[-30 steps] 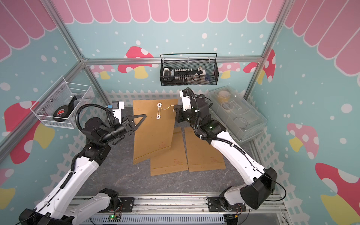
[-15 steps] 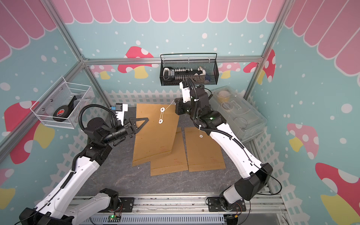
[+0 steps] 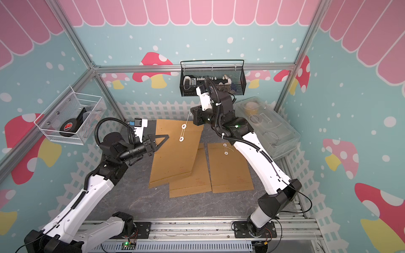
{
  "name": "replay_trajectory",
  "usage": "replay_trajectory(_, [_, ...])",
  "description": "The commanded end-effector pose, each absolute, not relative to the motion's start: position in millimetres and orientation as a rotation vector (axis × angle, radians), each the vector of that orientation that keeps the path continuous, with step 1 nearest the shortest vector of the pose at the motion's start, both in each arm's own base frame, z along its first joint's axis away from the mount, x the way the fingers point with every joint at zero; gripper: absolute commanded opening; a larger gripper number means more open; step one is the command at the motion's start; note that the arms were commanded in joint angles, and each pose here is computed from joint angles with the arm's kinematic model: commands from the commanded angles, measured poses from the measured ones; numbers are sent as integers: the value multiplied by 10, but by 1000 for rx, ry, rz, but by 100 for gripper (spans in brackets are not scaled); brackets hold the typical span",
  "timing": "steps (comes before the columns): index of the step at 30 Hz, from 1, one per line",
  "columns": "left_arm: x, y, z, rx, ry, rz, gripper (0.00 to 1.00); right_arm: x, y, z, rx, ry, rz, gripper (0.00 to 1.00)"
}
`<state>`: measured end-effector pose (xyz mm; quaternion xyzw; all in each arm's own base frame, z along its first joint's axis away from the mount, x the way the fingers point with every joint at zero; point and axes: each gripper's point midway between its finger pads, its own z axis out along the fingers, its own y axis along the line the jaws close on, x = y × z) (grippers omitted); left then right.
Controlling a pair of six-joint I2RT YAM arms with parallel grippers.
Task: Close the mouth of the file bag
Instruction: Close the file bag.
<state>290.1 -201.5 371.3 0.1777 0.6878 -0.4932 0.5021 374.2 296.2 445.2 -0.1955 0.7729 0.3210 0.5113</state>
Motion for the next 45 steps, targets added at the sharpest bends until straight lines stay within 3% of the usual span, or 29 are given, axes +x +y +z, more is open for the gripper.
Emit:
replay_trajectory(1, [2928,-2006,3681,435,1659,-1158,0,3648,3111,4425,-521,1883,828,0])
replay_trajectory(20, [2989,-1986,3707,414,1648,-1136,0,3232,3665,4374,-684,1877,1070,0])
replay_trajectory(45, [3110,-1845,3933,330,1588,-1108,0,3139,3684,4064,-625,1898,1172,0])
